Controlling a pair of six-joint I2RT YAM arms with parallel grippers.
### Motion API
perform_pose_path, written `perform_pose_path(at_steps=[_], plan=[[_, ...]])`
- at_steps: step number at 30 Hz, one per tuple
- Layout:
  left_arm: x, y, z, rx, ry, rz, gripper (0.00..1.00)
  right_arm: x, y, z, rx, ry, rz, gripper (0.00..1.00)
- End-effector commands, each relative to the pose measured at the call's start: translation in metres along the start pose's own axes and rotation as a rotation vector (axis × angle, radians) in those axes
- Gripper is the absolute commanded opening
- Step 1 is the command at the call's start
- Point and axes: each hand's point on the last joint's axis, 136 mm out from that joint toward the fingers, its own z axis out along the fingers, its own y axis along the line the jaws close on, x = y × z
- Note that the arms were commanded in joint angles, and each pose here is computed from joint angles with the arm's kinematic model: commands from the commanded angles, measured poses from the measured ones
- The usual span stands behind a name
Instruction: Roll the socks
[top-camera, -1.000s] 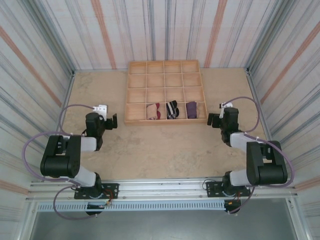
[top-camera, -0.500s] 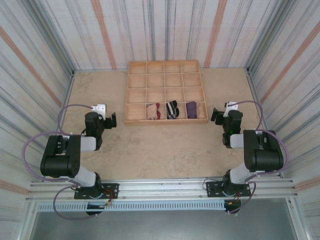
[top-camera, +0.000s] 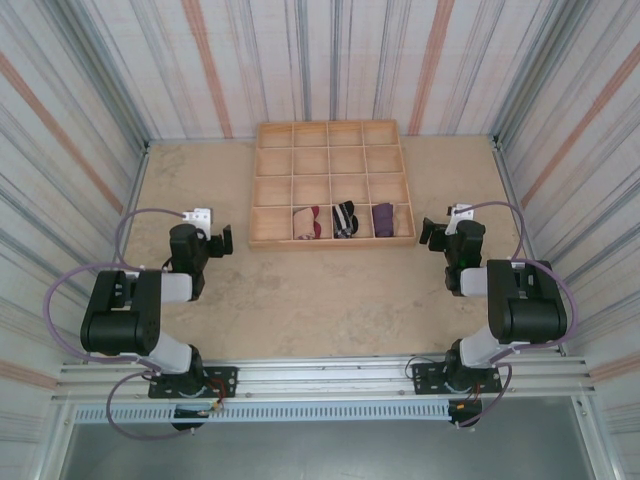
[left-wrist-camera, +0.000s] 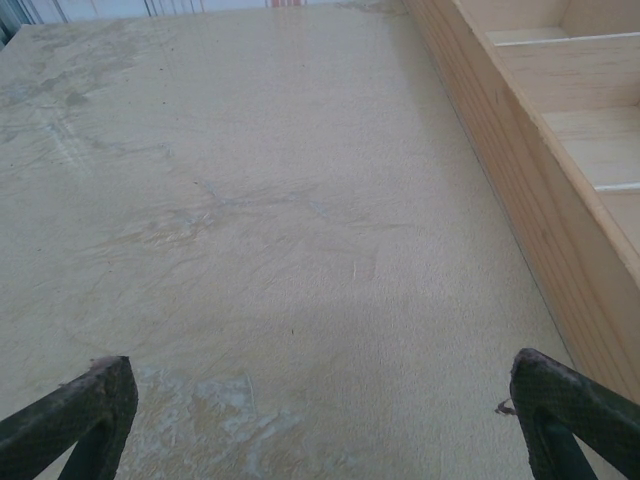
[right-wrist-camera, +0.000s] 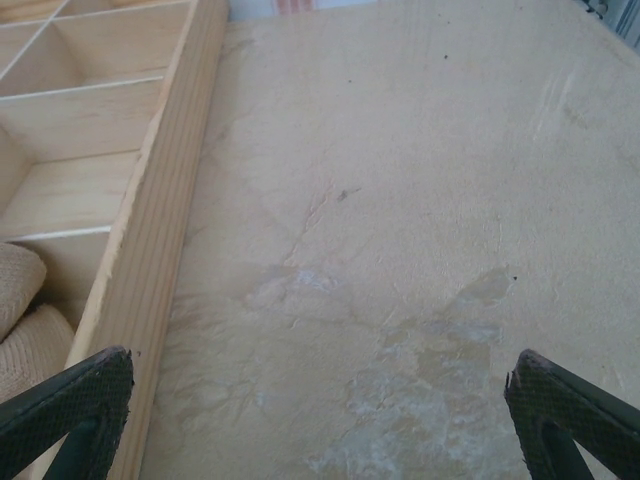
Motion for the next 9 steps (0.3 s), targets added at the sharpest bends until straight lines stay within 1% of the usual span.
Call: perform_pose_path(at_steps=[1,9], plan=[[-0.0139,0.0017,0.0018,-0.013,-0.042,0.001,0.99,-0.0027,0.0004,0.0019,-0.013,0.001,-0.002,0.99],[-0.0143,0.0021,0.0018,-0.014,-0.044,0.000,0.99,-0.0042,-0.0036,0.0017,0.001,-0.007,0.013,0.99]])
